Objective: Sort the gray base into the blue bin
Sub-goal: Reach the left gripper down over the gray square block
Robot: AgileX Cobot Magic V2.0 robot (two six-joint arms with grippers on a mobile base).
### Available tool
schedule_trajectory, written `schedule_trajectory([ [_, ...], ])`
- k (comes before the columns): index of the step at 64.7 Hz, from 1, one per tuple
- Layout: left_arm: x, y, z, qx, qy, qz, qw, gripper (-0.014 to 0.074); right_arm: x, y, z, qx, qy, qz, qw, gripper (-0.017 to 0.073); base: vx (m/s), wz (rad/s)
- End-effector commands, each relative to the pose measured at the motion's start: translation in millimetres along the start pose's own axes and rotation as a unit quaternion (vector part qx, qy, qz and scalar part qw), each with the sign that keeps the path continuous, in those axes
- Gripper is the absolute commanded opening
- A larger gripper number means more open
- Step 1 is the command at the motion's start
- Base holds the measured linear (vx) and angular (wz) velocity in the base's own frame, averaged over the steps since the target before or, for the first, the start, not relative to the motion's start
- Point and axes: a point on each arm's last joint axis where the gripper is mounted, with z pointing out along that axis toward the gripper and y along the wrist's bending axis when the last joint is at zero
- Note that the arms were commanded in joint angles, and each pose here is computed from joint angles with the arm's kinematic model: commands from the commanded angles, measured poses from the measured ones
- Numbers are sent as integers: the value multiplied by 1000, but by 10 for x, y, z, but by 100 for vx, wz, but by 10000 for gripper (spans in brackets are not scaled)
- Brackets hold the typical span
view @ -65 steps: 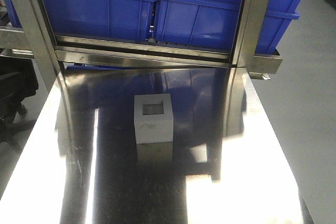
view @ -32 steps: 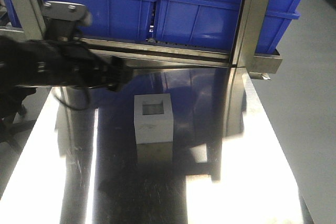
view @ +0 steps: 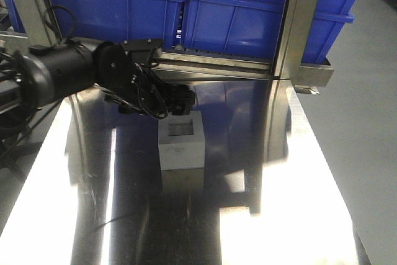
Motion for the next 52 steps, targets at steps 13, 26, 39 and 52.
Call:
schedule_trajectory([
  [13,-107,-24,5,8,-17,-31,999,613,-70,1,-8,0,-41,-5,999,-4,0,0],
  [26,-37,8,133,-2,14,-33,999,607,-70,1,-8,0,-41,-5,999,-4,0,0],
  [39,-22,14,153,-4,21,-34,999,586,-70,1,-8,0,-41,-5,999,-4,0,0],
  [52,-1,18,152,-6,32,-34,999,533,-70,1,-8,0,-41,-5,999,-4,0,0],
])
